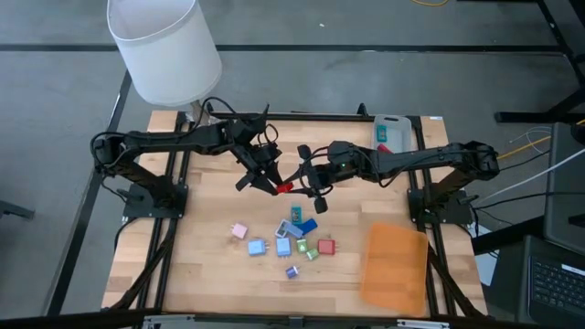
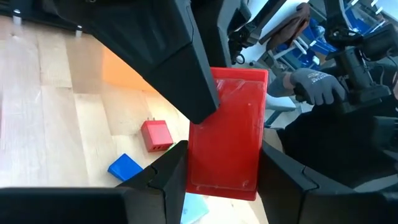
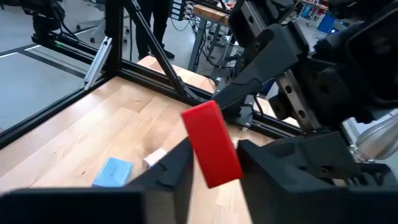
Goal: Pick & Place Office items
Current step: Put the red digital clock into the gray bin
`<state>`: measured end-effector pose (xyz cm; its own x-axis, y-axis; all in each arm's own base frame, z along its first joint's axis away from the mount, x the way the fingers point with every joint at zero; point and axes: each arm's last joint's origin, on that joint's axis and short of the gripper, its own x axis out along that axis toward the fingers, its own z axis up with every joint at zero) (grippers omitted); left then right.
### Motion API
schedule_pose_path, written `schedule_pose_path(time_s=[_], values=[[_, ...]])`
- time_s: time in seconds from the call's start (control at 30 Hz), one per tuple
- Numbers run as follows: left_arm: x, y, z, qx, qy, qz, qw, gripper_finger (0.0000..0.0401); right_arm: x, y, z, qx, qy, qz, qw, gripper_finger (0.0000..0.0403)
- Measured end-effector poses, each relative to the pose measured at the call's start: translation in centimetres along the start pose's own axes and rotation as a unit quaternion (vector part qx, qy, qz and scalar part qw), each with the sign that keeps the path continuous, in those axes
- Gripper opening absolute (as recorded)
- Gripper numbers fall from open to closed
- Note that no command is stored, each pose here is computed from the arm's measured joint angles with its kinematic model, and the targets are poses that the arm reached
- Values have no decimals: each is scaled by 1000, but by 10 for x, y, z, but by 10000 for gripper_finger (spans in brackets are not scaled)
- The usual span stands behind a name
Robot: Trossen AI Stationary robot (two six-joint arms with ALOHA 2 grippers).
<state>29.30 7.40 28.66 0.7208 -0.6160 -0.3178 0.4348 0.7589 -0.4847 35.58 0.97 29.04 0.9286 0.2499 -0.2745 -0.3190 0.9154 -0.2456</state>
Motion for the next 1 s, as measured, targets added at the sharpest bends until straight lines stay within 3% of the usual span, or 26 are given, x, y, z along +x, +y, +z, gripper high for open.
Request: schedule_pose_path(time_s=[0.13,0.33,0.4,0.57,0.73,0.87,1.0], values=[[0,0,0,-1,0,-6,1000,152,0,0,1,-23,-3,-3,1000,63],[3,-1,-4,27,14,18,999,152,0,0,-2,-34,10,-5,999,63],[3,1,-6,50,27,51,997,173,0,0,-6,-32,33,-7,999,63],[-6,12,-12,85,60,160,982,270,-2,0,-18,10,86,12,996,58],[-22,26,-17,86,97,270,954,294,-6,-2,-30,24,156,-19,987,58],[-31,33,-20,89,123,337,929,283,-16,-13,-48,58,253,-95,961,58],[-35,35,-20,89,123,349,925,275,-32,-33,-66,119,336,-240,903,58]])
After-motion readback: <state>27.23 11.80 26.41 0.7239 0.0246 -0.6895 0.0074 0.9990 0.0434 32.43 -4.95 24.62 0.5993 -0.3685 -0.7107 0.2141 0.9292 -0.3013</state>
